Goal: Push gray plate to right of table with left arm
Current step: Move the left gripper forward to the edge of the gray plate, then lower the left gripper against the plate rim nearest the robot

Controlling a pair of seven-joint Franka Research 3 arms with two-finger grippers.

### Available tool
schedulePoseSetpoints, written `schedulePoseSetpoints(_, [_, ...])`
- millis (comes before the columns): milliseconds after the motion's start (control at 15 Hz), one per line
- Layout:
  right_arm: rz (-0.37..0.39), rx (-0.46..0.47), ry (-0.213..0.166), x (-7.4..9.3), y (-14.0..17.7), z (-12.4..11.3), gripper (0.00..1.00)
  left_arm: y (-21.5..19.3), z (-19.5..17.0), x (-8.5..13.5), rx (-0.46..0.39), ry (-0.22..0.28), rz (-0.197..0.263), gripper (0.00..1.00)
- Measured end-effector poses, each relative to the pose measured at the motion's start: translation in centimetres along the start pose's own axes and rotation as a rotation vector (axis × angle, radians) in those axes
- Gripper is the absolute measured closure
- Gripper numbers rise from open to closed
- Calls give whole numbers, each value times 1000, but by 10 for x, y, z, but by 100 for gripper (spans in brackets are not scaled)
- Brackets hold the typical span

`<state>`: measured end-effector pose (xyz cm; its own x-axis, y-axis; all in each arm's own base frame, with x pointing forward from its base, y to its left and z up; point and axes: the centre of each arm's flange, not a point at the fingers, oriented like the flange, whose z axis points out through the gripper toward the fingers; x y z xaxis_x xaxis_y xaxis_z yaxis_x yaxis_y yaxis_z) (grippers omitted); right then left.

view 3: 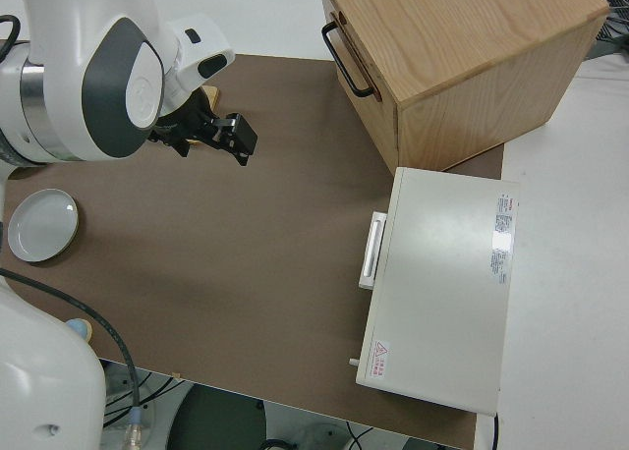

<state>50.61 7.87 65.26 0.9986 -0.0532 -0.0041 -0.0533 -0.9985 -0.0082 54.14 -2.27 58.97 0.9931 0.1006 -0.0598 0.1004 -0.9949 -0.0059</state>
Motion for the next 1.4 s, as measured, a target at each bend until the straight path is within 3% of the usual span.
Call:
schedulePoseSetpoints(400, [0,0,0,0,0,0,0,-5,90,6,4,-42,-10,0])
schedulePoseSetpoints(667, [0,0,0,0,0,0,0,-5,128,-1,10,-83,-8,0])
schedulePoseSetpoints(1400, [0,0,0,0,0,0,0,-13,245,-42,-6,-197,-23,0])
